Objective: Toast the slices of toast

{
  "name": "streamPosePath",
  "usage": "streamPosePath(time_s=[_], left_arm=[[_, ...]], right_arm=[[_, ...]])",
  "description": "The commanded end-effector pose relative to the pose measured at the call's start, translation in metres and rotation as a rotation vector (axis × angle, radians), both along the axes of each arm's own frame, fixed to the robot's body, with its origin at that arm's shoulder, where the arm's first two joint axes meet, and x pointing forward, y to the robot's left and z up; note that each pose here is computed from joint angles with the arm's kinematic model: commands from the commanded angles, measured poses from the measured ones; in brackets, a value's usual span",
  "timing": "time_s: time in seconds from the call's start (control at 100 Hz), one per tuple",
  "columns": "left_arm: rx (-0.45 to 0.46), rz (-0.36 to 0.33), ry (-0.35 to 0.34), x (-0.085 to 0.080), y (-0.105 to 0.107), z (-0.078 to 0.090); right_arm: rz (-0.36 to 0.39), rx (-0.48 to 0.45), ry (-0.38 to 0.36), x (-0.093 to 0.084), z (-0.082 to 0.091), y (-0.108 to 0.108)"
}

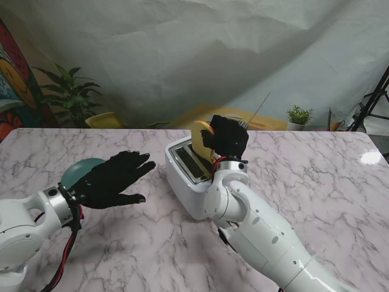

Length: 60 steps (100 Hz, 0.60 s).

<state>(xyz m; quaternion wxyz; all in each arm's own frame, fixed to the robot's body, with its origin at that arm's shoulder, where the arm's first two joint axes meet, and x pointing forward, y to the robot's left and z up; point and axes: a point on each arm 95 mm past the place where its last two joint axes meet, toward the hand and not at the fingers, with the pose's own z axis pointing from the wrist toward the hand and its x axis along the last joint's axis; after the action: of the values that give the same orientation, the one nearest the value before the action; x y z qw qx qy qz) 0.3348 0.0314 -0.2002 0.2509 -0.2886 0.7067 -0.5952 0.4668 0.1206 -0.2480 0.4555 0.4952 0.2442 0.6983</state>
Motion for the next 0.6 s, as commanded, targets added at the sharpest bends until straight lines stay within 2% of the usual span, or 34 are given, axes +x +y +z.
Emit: streamPosePath(time_s=[0.0, 0.59], left_arm=[[0.01, -0.003, 0.013, -0.0006, 0.0002, -0.0033], [-0.015, -0.015, -0.007, 0.0039, -0.0037, -0.0046]], right_arm=[[-0.011, -0.001, 0.011, -0.0002, -0.0036, 0.002], [-0.014, -0.035, 0.041, -0.0015, -0.0062, -0.0045]])
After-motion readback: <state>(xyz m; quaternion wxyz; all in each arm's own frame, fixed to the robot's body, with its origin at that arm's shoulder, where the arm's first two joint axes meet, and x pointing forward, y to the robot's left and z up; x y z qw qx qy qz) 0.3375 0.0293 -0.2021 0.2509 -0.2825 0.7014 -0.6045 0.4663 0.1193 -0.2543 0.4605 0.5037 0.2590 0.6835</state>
